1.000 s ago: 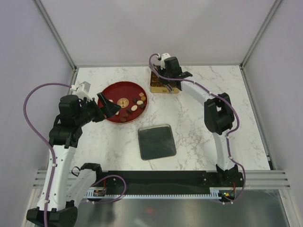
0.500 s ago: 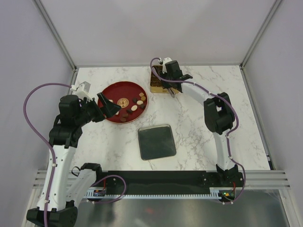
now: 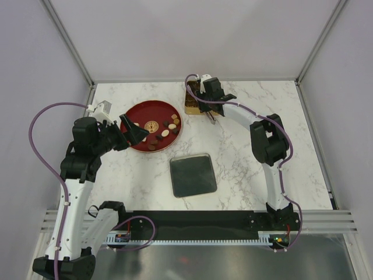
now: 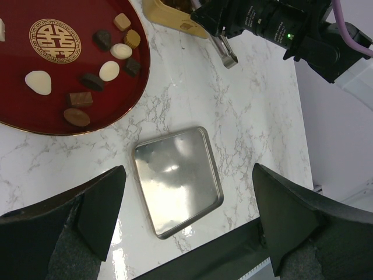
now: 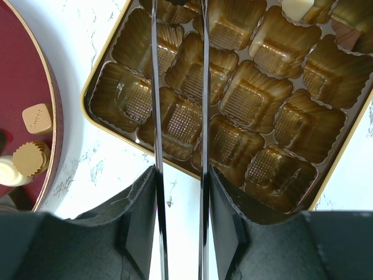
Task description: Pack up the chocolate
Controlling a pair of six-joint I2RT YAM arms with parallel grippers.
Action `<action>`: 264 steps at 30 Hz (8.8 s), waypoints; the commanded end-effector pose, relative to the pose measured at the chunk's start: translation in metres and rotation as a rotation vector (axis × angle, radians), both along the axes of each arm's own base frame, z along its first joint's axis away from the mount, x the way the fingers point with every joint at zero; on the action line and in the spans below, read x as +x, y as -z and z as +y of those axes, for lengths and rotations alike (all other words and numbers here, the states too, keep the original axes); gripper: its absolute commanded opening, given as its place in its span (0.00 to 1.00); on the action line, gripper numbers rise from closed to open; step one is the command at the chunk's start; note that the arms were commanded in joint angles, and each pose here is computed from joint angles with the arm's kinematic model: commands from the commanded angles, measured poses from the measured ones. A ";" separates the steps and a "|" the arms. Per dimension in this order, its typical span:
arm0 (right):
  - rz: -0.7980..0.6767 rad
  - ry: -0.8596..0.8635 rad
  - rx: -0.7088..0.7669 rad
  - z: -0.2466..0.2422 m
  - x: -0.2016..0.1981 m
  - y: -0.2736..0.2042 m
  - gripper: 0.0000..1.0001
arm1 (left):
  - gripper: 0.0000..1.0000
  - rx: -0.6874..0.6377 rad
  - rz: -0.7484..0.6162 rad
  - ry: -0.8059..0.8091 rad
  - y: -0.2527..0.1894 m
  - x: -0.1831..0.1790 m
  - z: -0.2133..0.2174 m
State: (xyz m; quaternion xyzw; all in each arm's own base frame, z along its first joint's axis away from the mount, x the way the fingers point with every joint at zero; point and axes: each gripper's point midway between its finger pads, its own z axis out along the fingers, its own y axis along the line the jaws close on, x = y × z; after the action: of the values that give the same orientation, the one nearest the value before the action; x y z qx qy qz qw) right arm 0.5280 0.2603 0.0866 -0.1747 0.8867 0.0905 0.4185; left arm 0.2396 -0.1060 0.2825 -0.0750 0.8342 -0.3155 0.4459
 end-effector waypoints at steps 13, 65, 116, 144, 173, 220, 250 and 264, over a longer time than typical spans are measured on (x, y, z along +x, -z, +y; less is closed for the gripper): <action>-0.185 -0.015 0.058 0.003 0.012 -0.090 0.47 | 0.97 -0.025 -0.037 0.006 -0.015 -0.003 -0.002; -0.071 -0.675 0.059 0.232 -0.125 0.011 0.53 | 0.97 -0.005 -0.059 0.007 -0.019 -0.005 0.000; -0.091 0.074 0.051 -0.046 0.022 -0.067 0.42 | 0.97 -0.016 -0.037 0.011 -0.016 -0.003 -0.002; -0.052 0.038 0.111 -0.039 -0.002 -0.067 0.44 | 0.97 -0.035 -0.026 0.017 -0.013 -0.005 -0.004; -0.183 -0.150 0.194 0.031 -0.056 -0.142 0.47 | 0.97 -0.058 -0.070 0.039 -0.031 -0.012 -0.008; -0.054 -0.553 0.018 0.191 -0.190 -0.003 0.53 | 0.97 -0.067 -0.088 0.043 -0.034 -0.020 -0.009; -0.118 -0.305 0.265 0.119 -0.098 -0.100 0.40 | 0.97 -0.061 -0.086 0.032 -0.032 -0.021 -0.007; -0.120 0.152 0.089 -0.044 -0.019 -0.099 0.41 | 0.97 -0.004 -0.005 -0.008 0.007 -0.005 0.001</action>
State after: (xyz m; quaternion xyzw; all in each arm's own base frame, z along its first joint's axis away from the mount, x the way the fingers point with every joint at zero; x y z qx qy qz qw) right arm 0.4985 0.2235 0.1569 -0.1184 0.8747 0.0940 0.4604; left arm 0.2266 -0.1090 0.2837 -0.0741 0.8295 -0.3288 0.4454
